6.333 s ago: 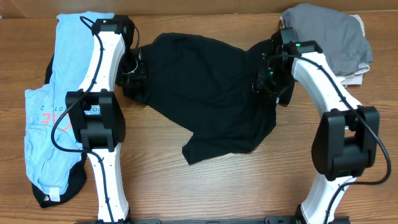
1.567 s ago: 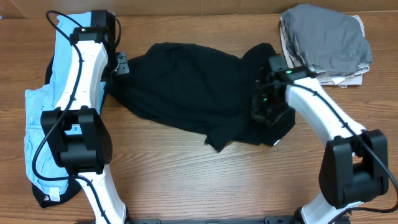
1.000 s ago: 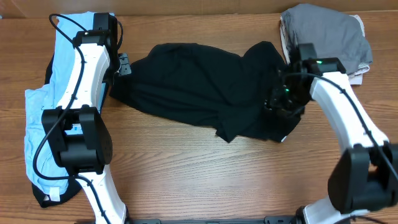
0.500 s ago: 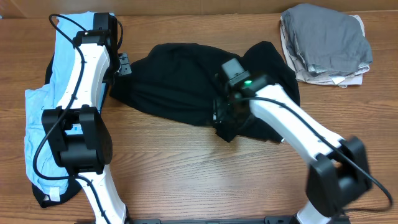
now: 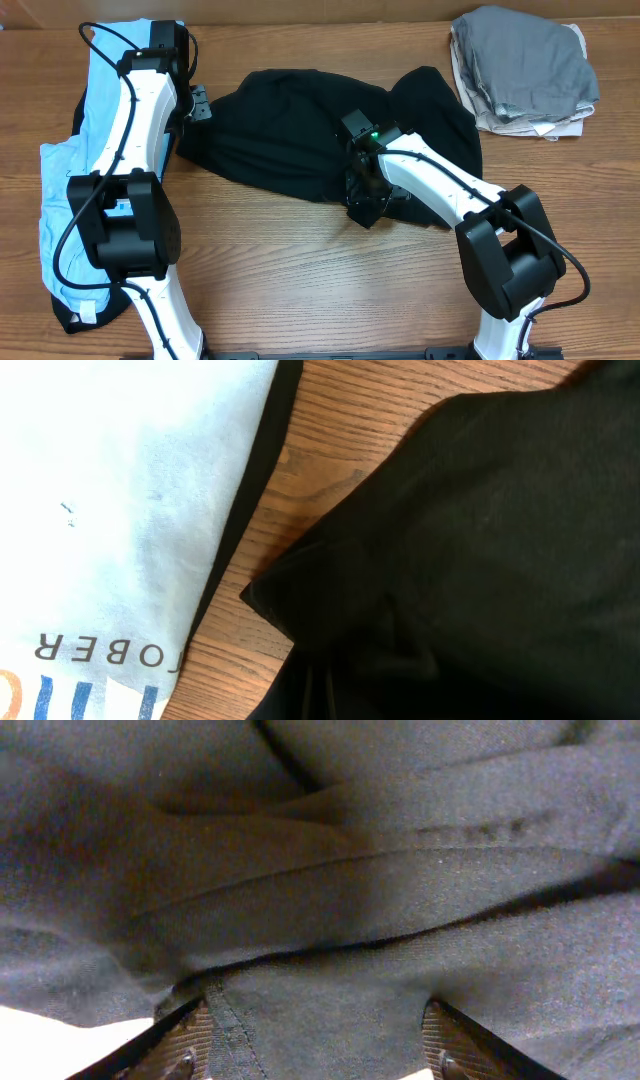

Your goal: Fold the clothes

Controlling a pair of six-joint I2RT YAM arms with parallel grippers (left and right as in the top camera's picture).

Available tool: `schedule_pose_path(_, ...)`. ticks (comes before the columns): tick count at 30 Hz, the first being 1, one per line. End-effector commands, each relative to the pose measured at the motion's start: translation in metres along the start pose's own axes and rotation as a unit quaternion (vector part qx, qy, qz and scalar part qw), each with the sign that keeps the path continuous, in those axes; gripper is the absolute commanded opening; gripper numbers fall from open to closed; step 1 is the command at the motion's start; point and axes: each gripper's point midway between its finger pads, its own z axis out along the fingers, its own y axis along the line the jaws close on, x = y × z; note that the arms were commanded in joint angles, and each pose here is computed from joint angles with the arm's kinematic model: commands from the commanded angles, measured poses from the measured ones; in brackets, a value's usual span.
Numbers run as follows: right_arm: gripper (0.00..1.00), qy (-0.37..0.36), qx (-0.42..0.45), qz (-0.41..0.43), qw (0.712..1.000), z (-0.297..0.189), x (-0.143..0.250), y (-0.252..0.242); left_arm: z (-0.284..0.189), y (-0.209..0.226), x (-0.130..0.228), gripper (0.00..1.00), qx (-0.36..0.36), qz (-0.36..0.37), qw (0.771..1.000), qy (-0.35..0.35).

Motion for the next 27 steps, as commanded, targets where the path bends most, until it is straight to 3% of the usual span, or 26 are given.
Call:
schedule_pose_path(1, 0.65, -0.011, 0.006, 0.007, 1.0, -0.001, -0.005, -0.003, -0.003, -0.003, 0.0, 0.04, 0.006, -0.004, 1.0, -0.003)
schedule_pose_path(5, 0.6, -0.012, -0.011, 0.007, 1.0, 0.0, -0.007, 0.004, -0.003, -0.003, 0.0, 0.04, 0.006, -0.004, 1.0, -0.003)
schedule_pose_path(11, 0.7, -0.019, -0.041, 0.001, 0.999, -0.001, -0.012, 0.017, -0.003, -0.003, -0.001, 0.04, 0.006, -0.005, 1.0, -0.005)
schedule_pose_path(27, 0.67, 0.013, -0.014, -0.01, 1.0, 0.021, -0.002, 0.01, -0.003, -0.003, -0.001, 0.04, 0.006, -0.005, 1.0, -0.006)
